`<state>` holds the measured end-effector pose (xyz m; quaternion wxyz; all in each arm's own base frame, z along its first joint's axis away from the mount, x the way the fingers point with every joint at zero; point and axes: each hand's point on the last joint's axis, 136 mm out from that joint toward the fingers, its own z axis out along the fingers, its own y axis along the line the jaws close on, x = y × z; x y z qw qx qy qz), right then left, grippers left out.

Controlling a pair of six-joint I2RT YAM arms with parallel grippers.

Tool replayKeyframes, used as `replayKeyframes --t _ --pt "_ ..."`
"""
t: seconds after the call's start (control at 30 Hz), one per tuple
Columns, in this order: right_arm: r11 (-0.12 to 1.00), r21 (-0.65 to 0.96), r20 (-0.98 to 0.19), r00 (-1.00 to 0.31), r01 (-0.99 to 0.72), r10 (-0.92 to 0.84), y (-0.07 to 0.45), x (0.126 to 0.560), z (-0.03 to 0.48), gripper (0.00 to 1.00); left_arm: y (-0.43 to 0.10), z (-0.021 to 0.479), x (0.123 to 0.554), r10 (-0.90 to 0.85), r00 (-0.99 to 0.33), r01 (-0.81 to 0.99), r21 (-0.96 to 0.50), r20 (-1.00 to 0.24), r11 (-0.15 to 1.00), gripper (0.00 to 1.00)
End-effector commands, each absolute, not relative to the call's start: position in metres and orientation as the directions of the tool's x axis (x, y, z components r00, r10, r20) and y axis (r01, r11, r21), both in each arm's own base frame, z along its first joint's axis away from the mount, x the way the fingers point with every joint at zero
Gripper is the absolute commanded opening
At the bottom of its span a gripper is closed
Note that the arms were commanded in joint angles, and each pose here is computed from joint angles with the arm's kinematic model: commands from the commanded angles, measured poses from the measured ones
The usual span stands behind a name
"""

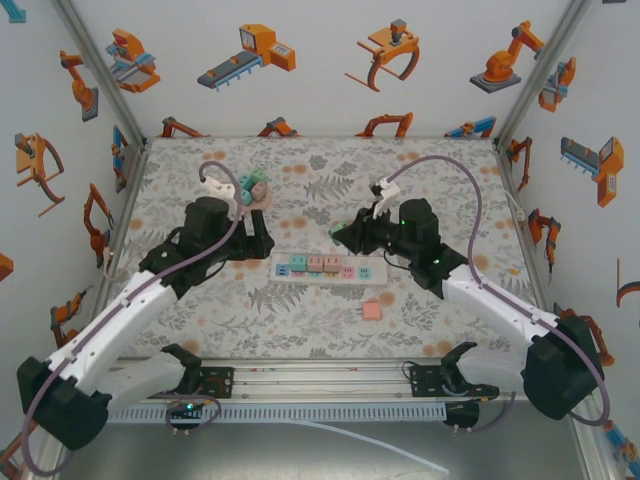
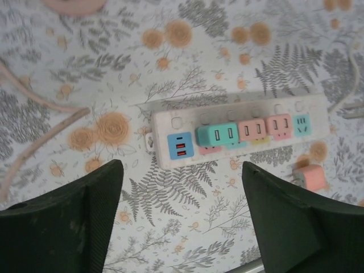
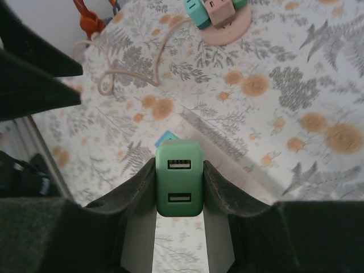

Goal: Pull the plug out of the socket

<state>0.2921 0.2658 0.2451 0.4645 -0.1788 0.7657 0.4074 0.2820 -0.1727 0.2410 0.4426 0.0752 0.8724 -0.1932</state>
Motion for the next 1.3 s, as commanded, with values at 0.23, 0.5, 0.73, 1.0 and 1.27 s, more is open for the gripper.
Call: replayKeyframes --t 0.23,0.5,0.73,1.0,1.27 --pt "0.516 0.718 -0.646 -0.723 -0.468 0.244 0.261 0.259 0.233 0.00 -0.206 0.274 0.184 0.378 -0.074 0.872 0.124 -0.923 0.474 0.97" --pt "0.612 0.697 -0.524 -0.848 -0.372 0.082 0.269 0.221 0.160 0.00 -0.223 0.246 0.105 0.400 0.145 0.987 0.162 -0.905 0.009 0.97" --pt "0.709 0.611 -0.485 -0.874 -0.353 -0.017 0.269 0.217 0.111 0.00 -0.228 0.230 0.097 0.426 0.210 0.978 0.193 -0.880 -0.085 0.97" --pt "0.743 0.567 -0.425 -0.899 -0.356 -0.106 0.276 0.210 0.073 0.03 -0.233 0.226 0.095 0.432 0.189 0.981 0.155 -0.882 -0.112 0.97" --pt "0.811 0.488 -0.405 -0.907 -0.323 -0.118 0.261 0.209 0.050 0.23 -0.235 0.224 0.095 0.423 0.196 0.980 0.163 -0.885 -0.113 0.97"
